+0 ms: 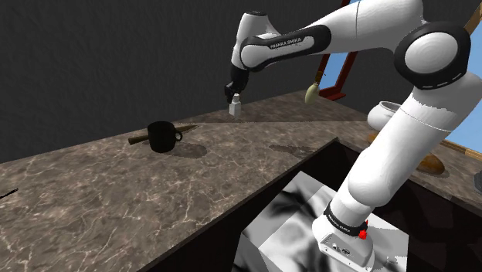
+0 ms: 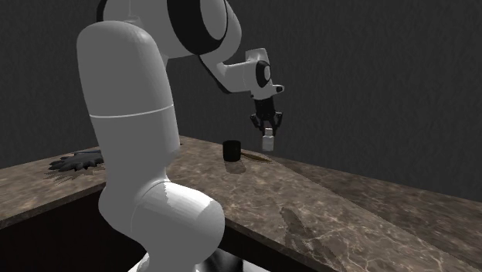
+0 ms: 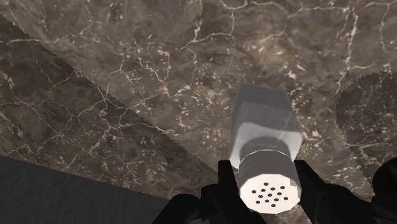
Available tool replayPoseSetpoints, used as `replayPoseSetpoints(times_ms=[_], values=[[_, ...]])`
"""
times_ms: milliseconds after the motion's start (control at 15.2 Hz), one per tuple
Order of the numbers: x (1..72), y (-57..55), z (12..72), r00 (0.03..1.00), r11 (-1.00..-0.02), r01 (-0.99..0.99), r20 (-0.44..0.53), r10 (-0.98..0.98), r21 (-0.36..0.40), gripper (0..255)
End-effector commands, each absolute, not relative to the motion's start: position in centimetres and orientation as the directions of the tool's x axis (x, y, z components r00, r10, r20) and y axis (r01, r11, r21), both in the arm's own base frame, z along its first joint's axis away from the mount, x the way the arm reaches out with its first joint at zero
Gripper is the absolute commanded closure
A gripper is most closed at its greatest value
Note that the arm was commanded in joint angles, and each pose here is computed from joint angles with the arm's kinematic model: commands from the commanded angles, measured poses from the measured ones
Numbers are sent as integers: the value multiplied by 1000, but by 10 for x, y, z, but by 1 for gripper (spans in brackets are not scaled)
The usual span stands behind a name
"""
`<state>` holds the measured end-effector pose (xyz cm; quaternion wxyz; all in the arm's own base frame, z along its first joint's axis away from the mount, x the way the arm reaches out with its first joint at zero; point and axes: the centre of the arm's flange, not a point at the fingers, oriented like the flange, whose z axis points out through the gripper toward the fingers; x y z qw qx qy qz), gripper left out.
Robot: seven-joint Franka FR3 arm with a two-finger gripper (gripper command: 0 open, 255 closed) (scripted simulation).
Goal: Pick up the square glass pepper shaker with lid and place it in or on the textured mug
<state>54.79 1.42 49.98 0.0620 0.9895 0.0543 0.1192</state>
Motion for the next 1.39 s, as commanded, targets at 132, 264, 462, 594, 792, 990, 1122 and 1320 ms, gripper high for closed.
replayPoseSetpoints(times_ms=[132, 264, 462, 594, 792, 990, 1122, 1320], values=[[548, 14, 519, 966, -986, 93, 229, 122, 135, 255], [561, 37, 522, 966, -986, 92, 229, 122, 135, 255], [580, 72, 525, 966, -986, 92, 229, 122, 135, 255], [592, 95, 528, 966, -986, 92, 229, 122, 135, 255], [611, 129, 531, 966, -986, 92, 229, 122, 135, 255], [630, 164, 535, 966, -986, 92, 229, 122, 135, 255], [642, 187, 538, 966, -986, 92, 229, 122, 135, 255], [661, 222, 541, 966, -986, 92, 229, 122, 135, 255]])
